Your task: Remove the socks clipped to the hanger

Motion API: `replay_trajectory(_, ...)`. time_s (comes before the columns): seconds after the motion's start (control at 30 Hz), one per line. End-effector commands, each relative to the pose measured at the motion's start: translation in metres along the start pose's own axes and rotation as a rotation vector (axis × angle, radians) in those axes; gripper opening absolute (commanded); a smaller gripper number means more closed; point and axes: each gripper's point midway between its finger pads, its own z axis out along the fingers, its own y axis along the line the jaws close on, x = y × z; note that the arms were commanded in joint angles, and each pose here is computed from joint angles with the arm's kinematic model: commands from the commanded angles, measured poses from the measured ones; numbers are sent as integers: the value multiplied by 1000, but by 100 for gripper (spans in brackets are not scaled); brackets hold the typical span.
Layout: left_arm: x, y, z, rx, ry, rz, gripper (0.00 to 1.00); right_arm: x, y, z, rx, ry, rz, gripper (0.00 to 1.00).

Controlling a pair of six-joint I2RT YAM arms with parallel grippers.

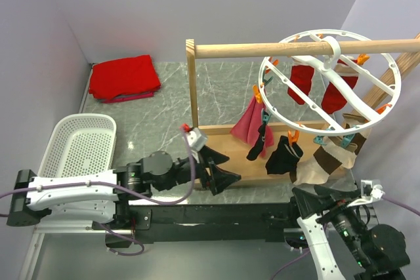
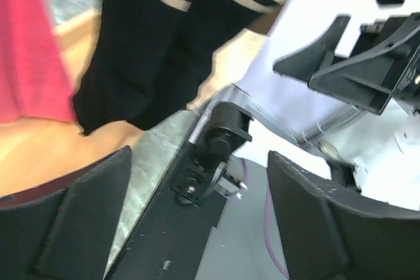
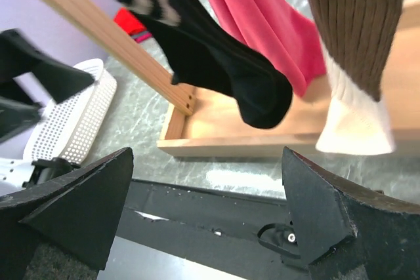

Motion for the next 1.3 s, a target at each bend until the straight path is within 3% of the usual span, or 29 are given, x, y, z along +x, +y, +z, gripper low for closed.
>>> replay_trajectory(0.0, -28, -53, 14, 214, -43, 23, 83, -13, 15, -4, -63, -20, -79, 100)
replay_trajectory(0.2, -21, -74, 36, 304, -3, 34, 77, -26, 37, 2, -171, -38, -122, 100)
replay_trajectory(0.4, -20, -83, 44, 347, -15, 6, 77, -45, 53, 17, -250, -89, -192, 87)
replay_trajectory(0.57, -13, -83, 48, 355, -6, -22, 79, -48, 60, 31, -318, -122, -264, 85)
replay_trajectory(0.77, -18, -85, 46, 360, -21, -34, 84, -41, 44, 58, -293, -147, -303, 84)
replay_trajectory(0.9, -18, -83, 46, 350, -23, -38, 87, -29, 37, 74, -304, -130, -282, 75)
replay_trajectory(1.0, -17, -81, 47, 340, -21, -42, 88, -30, 39, 74, -313, -136, -278, 68)
replay_trajectory(1.27, -12, -80, 47, 345, -15, -62, 90, -29, 35, 79, -273, -100, -223, 65)
